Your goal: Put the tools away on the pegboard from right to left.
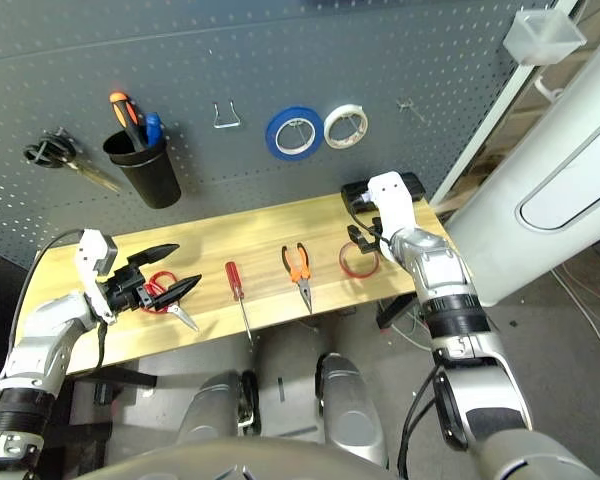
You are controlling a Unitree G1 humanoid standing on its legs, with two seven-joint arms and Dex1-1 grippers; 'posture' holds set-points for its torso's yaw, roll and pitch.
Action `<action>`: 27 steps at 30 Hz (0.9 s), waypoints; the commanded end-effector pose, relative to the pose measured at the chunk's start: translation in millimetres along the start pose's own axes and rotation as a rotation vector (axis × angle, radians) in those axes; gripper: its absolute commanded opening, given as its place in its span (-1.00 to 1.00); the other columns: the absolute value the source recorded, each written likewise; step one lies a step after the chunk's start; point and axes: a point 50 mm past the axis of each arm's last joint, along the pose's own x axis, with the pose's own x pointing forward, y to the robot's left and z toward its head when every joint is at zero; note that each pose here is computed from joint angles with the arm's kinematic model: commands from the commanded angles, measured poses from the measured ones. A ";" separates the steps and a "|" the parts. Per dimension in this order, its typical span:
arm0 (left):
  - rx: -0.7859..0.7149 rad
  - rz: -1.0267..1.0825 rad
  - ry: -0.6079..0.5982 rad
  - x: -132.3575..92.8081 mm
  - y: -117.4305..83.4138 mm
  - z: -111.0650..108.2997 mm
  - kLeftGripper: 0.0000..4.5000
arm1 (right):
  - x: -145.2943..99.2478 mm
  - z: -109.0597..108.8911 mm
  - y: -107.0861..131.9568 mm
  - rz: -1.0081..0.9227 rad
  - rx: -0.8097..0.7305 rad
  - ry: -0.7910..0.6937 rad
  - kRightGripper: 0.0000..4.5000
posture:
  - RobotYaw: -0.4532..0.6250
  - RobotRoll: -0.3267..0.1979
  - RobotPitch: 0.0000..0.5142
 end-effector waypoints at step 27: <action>-0.006 -0.115 0.032 13.8 -22.7 45.5 1.00 | 44.3 -22.6 24.2 -0.004 -0.075 0.158 -0.97 | -0.24 0.25 -0.26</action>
